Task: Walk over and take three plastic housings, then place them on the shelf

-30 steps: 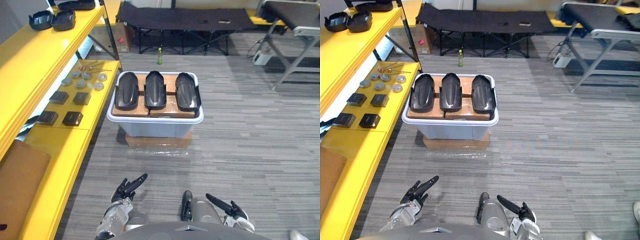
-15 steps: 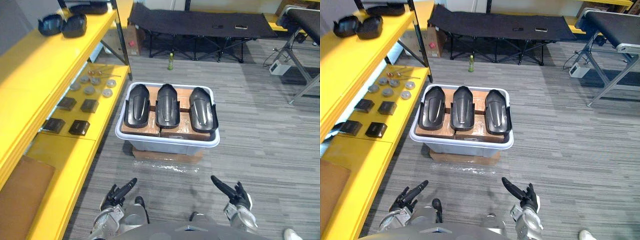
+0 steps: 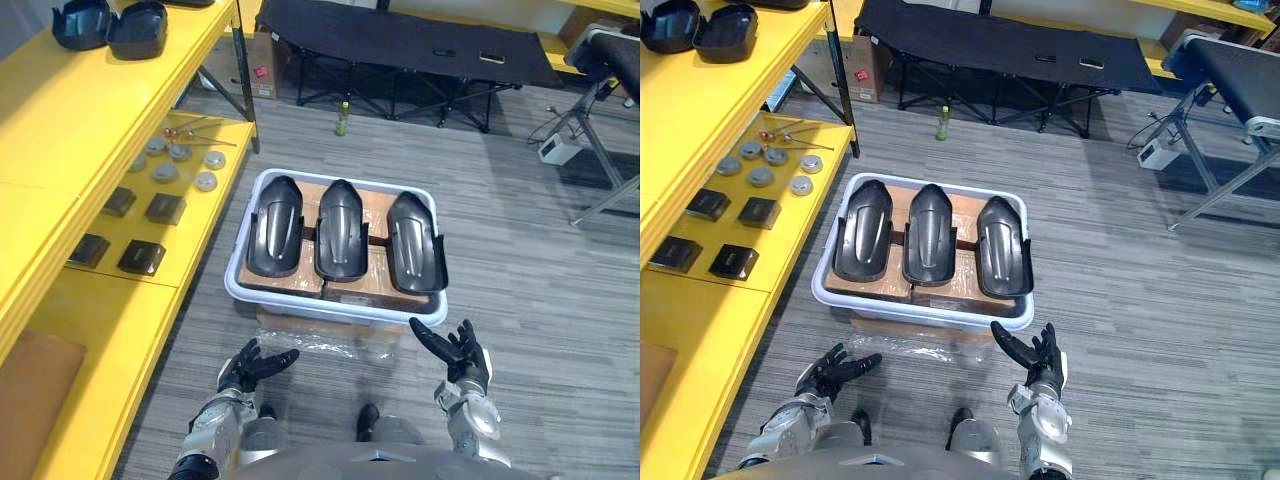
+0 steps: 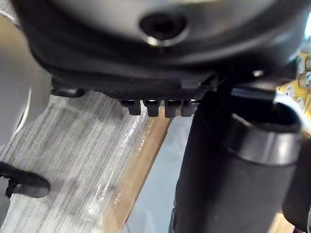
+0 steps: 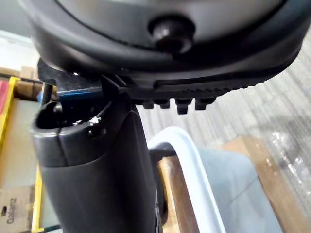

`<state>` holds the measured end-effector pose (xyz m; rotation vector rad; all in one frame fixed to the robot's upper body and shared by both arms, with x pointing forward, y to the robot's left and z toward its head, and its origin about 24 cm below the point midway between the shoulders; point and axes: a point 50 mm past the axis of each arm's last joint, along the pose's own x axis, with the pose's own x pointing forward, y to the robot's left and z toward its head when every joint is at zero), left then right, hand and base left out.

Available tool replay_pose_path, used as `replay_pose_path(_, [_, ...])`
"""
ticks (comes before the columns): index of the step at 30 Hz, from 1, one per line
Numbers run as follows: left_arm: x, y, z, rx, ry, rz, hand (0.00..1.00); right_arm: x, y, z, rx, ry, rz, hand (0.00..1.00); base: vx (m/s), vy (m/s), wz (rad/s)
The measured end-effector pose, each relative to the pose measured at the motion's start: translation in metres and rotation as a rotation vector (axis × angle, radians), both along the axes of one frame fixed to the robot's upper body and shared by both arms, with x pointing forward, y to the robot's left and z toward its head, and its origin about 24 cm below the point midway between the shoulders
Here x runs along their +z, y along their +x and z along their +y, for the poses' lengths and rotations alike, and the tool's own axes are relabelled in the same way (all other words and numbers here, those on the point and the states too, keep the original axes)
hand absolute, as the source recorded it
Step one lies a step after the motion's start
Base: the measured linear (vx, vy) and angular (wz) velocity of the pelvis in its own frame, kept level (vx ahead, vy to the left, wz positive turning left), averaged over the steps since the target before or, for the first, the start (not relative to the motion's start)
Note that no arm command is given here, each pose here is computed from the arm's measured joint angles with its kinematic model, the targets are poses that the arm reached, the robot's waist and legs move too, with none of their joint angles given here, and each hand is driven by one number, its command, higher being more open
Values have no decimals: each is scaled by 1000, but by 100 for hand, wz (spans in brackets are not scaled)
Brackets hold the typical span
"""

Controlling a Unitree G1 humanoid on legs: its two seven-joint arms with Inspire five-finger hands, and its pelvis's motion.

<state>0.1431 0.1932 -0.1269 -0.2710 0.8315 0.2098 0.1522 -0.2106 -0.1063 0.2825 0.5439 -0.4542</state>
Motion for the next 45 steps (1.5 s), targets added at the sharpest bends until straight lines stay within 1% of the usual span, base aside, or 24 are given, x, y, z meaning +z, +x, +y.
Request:
replay_pose_path(1, [2,-5,4,30,-14,-16,100,-3,-5,2,26,38,10,100,-43,-83,-13])
replay_pose_path(3, [3,-8,9,40,-13,-21,100,-5,-11,3,41,80,11,100,-49,-77,-7])
replay_pose_path(7, [1,-16,10,34,-22,-7,100,11,-18,0,112,105,-97,100,-68,-26,-8])
replay_pose_path(11, [-1,-27,15,23,-20,14,100,23,-34,-9,197,131,-173,100,-48,8,-12])
replay_pose_path(13, [-2,-33,18,21,-13,30,100,26,-43,-16,203,130,-185,100,-29,12,-22])
replay_pose_path(15, [-2,-36,20,18,-6,31,100,32,-46,-30,185,86,-197,100,-24,23,-14])
replay_pose_path(17, [1,-38,21,-3,17,17,100,40,-47,-45,124,57,-236,100,-7,21,-17])
replay_pose_path(18, [5,-36,20,-13,22,-6,100,46,-48,-56,39,44,-266,100,2,21,-16])
replay_pose_path(19, [11,-30,18,-22,22,-46,100,50,-48,-67,-45,26,-280,100,9,26,-12])
replay_pose_path(22, [30,-11,12,-59,26,-170,100,60,-43,-88,-171,-34,-301,100,17,36,-1])
replay_pose_path(24, [35,-2,9,-77,29,-203,100,63,-37,-91,-209,-45,-313,100,7,19,-1])
replay_pose_path(26, [40,11,4,-102,28,-234,100,70,-14,-93,-255,-100,-321,100,-16,8,2])
replay_pose_path(28, [41,16,1,-114,31,-240,100,76,-2,-97,-262,-126,-336,100,-50,3,10])
replay_pose_path(29, [43,19,-2,-123,32,-248,100,89,17,-104,-252,-161,-381,100,-65,12,12])
replay_pose_path(30, [43,21,-2,-122,34,-251,100,96,25,-107,-248,-174,-406,100,-99,41,9])
replay_pose_path(32, [44,28,0,-103,54,-254,100,123,57,-120,-252,-233,-476,100,-120,64,4])
replay_pose_path(34, [43,33,4,-84,64,-241,100,139,76,-126,-273,-253,-507,100,-98,22,6])
replay_pose_path(37, [41,30,8,-34,49,-223,100,159,95,-135,-262,-420,-474,100,-67,26,15])
replay_pose_path(38, [41,30,10,-23,43,-224,100,163,99,-138,-257,-447,-461,100,-32,43,19])
replay_pose_path(39, [40,29,10,-12,35,-223,100,173,107,-147,-241,-509,-432,100,-16,50,12])
replay_pose_path(40, [39,28,9,-6,27,-222,100,189,116,-159,-232,-571,-417,100,-21,54,10])
replay_pose_path(41, [38,27,9,-5,25,-220,100,198,120,-165,-229,-611,-404,100,-39,61,10])
replay_pose_path(43, [38,28,7,-12,22,-218,100,235,134,-182,-235,-712,-398,100,-56,61,7])
replay_pose_path(45, [38,28,6,4,0,-222,100,254,142,-187,-228,-762,-392,100,-62,39,9])
